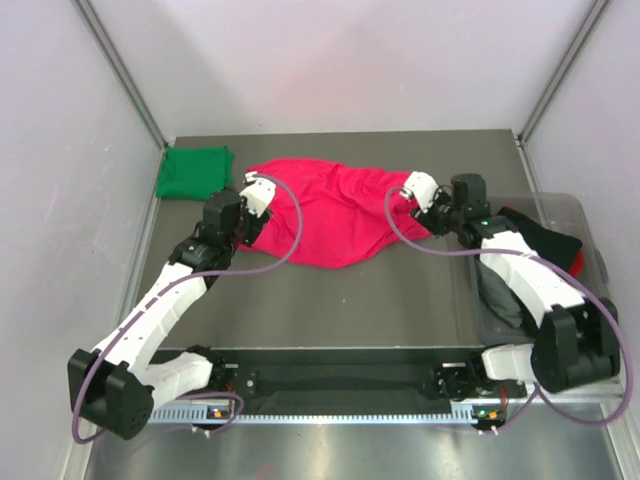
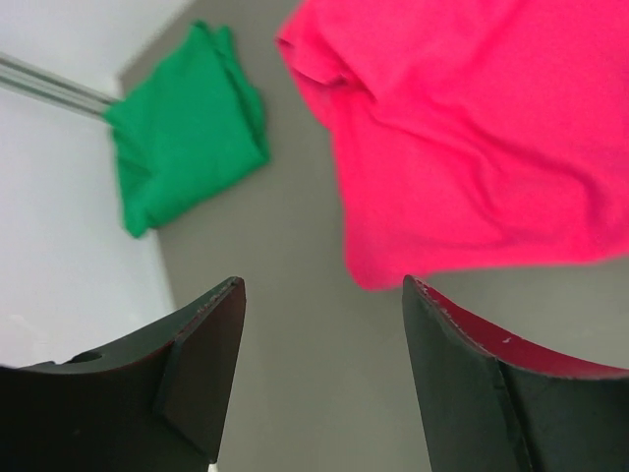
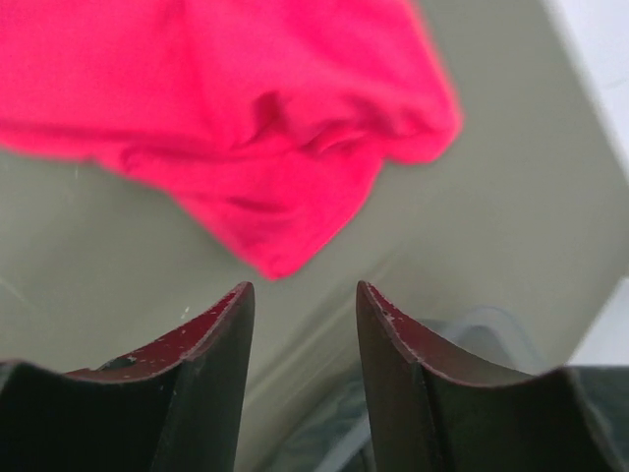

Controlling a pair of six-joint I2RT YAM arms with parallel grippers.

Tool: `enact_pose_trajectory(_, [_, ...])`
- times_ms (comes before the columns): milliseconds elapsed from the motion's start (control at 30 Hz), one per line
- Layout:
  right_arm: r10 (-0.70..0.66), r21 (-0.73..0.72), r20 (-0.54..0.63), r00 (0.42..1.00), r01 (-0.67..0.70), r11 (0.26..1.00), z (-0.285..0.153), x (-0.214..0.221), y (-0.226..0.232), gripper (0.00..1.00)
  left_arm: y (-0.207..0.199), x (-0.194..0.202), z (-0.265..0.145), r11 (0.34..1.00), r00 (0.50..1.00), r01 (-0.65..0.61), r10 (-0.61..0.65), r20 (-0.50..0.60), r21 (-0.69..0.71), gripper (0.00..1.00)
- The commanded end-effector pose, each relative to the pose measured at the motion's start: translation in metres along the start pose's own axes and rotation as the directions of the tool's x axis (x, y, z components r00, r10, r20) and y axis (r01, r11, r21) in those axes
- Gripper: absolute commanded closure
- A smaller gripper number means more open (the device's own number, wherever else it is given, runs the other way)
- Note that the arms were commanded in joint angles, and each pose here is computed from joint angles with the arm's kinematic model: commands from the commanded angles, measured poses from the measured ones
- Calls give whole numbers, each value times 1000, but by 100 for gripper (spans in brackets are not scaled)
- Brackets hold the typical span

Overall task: Fold and stack the t-shirts
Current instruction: Move the tshirt to the center of the board, then flatten the tshirt out

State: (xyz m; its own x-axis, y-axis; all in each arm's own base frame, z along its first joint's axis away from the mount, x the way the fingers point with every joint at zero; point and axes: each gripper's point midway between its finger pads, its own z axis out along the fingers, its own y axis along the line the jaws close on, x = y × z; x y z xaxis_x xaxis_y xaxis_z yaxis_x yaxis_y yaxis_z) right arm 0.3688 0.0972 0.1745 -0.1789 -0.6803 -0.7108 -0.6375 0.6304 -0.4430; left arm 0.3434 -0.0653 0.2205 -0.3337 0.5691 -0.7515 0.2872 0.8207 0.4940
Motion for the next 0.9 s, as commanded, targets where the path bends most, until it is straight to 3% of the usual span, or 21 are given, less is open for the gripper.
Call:
enact_pose_trajectory(0, [-104, -116, -83, 991, 94, 989, 22, 31, 21, 55, -24, 21, -7, 990, 997, 73, -69, -38, 117, 31])
enact_pose_trajectory(533, [-74, -212, -173, 982, 36, 977, 85, 57, 28, 56, -21, 47, -10, 986, 991, 125, -118, -69, 111, 30])
enact_pose_trajectory(633, [-71, -215, -207, 976, 26, 976, 93, 65, 28, 60, -24, 50, -9, 983, 990, 132, -124, -73, 125, 29])
enact_pose_trajectory(733, [-69, -246, -243, 968, 8, 969, 96, 72, 33, 74, -34, 57, -6, 979, 992, 103, -89, -88, 174, 28])
enact_pose_trajectory(867, [-78, -272, -261, 962, 4, 962, 94, 76, 38, 78, -61, 89, 10, 955, 979, 32, 30, -203, 295, 28])
